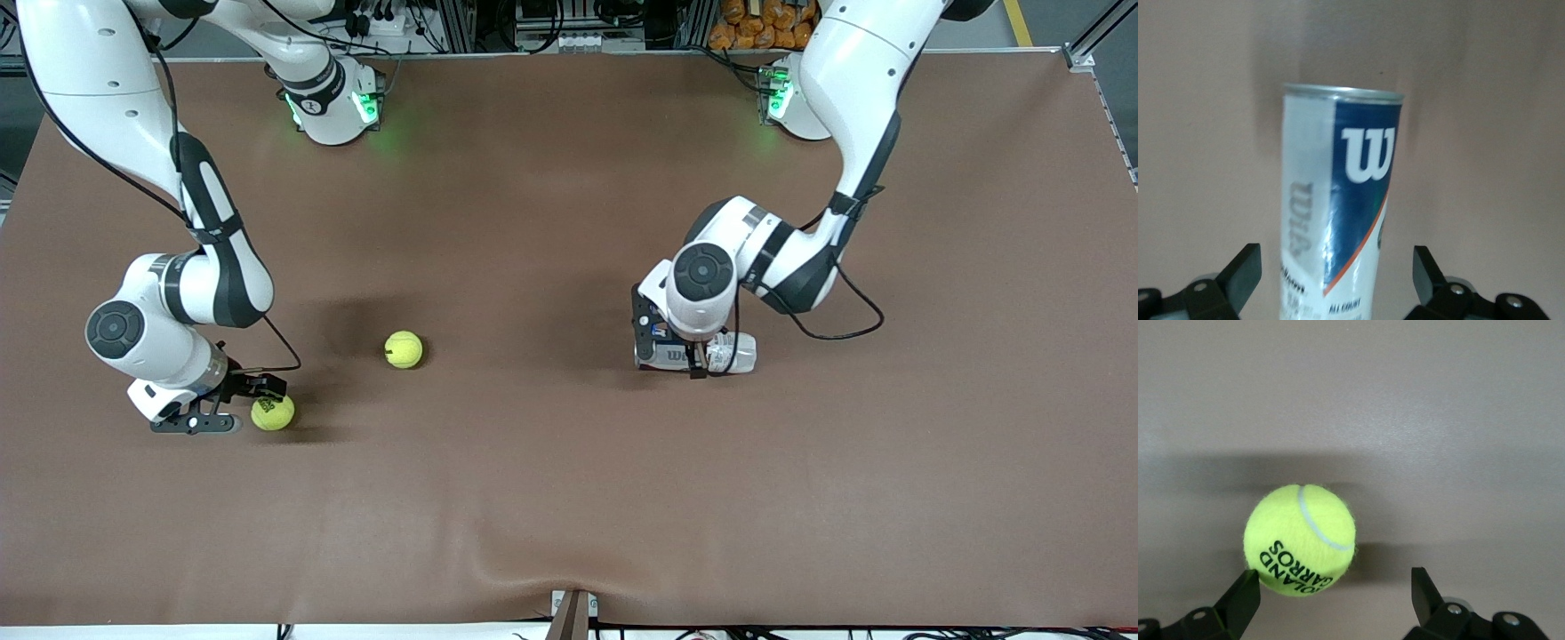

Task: Insert tennis ball vertically with right arm
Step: 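Grasp the tennis ball with the right gripper while the left gripper grasps the can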

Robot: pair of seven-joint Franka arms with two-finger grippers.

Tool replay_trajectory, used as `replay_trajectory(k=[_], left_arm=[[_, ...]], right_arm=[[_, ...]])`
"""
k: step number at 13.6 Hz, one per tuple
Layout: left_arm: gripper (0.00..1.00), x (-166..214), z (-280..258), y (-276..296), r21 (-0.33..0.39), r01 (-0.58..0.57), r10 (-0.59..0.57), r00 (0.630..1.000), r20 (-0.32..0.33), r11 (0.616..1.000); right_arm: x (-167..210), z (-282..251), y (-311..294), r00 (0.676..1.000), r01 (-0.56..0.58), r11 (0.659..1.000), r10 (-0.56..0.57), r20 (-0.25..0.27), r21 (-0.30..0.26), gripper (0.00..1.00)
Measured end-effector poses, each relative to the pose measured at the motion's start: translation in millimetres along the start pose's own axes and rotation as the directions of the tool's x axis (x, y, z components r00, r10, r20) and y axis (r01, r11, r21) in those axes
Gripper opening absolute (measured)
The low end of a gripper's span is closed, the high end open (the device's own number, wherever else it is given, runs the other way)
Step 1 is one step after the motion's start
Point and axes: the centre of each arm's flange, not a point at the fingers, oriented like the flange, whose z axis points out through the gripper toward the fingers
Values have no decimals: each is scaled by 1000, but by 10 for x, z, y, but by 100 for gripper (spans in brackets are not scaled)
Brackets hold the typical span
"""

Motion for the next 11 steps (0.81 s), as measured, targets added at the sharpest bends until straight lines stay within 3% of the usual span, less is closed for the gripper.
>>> replay_trajectory(k=[4, 11], left_arm=[[100, -28, 167, 127, 27, -78, 78, 997, -22, 997], [100, -239, 157, 98, 51, -147, 146, 989, 29, 988]], right_arm=[[8, 32, -150, 1000, -17, 1000, 17, 2, 14, 100], [75, 165, -151, 999, -18, 1000, 19, -30, 9, 100]])
